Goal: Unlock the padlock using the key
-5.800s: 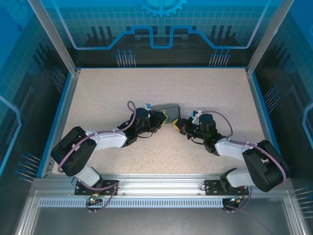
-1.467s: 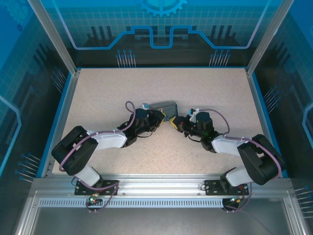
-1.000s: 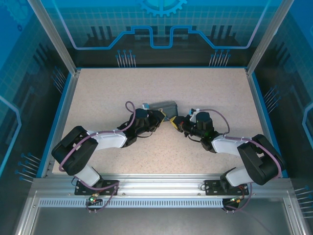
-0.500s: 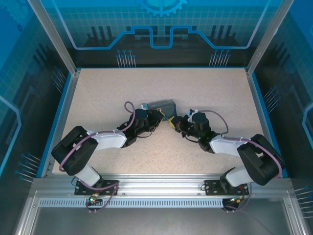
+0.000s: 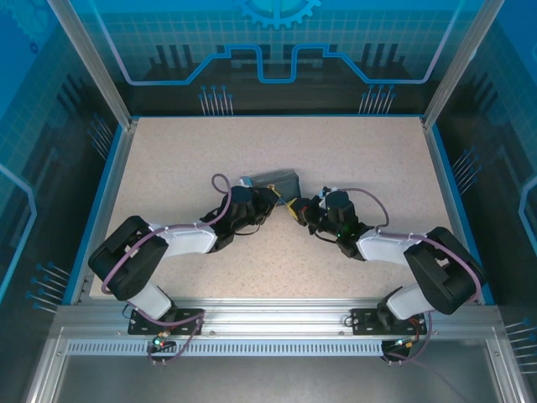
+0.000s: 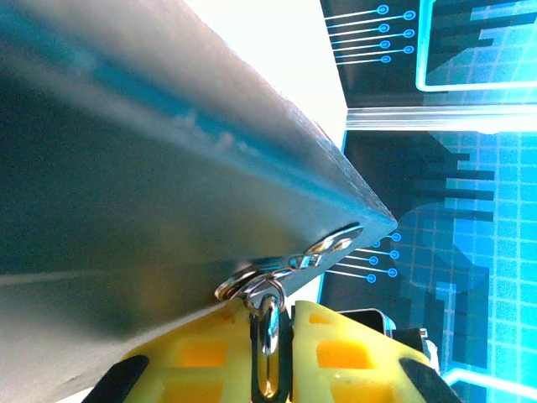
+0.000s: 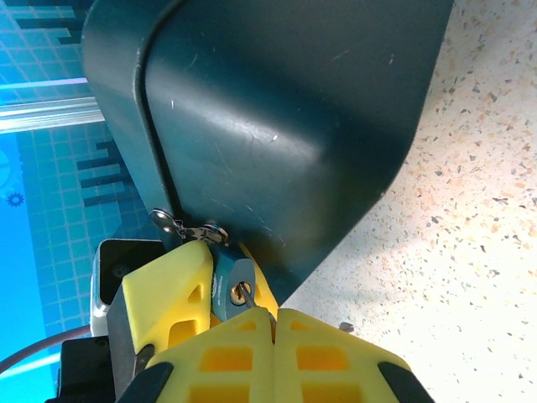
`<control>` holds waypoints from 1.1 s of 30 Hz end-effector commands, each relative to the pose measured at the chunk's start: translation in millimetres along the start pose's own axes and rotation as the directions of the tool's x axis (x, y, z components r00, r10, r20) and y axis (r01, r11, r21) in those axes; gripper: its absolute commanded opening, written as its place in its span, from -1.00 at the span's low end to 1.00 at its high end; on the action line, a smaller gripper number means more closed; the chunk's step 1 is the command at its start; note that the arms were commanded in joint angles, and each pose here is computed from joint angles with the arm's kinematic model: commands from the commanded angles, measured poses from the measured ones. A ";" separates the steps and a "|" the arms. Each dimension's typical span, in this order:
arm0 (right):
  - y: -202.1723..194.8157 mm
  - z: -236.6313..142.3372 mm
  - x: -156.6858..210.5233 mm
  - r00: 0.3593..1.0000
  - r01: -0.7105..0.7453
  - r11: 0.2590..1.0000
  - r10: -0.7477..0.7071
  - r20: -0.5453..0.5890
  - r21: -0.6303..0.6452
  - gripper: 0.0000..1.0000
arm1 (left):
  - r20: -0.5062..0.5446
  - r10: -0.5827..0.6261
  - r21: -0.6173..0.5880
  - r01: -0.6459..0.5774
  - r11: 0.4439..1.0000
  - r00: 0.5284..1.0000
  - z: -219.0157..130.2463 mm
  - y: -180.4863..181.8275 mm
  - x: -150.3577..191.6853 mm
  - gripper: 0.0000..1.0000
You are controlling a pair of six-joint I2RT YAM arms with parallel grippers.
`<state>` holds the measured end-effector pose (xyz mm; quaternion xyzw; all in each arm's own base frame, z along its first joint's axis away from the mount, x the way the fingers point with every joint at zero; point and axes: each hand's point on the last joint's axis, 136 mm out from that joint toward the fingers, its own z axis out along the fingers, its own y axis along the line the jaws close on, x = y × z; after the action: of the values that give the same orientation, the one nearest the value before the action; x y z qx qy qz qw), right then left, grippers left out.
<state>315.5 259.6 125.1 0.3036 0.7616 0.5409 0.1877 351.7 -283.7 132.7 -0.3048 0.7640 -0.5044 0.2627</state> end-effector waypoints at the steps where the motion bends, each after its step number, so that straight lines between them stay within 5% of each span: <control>1: 26.6 12.2 18.8 0.998 0.009 0.996 -0.015 -0.065 -0.085 -1.00 | -0.104 0.012 0.095 -0.002 0.995 0.995 -1.2 -25.6 24.7 -1.00; 21: 16.6 19.7 22.2 0.993 0.081 0.984 -0.092 -0.068 -0.158 -1.00 | -0.116 -0.073 0.172 0.092 0.981 0.991 -7.3 -39.5 25.1 -1.00; 33: 22.7 12.9 14.6 0.992 0.098 0.984 -0.109 -0.067 -0.149 -1.00 | -0.108 -0.015 0.127 0.029 0.992 0.994 -12.1 -30.5 25.7 -1.00</control>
<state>325.3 272.7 121.9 0.2705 0.7439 0.5737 0.2104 357.6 -269.4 130.7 -0.3484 0.7385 -0.5091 0.2722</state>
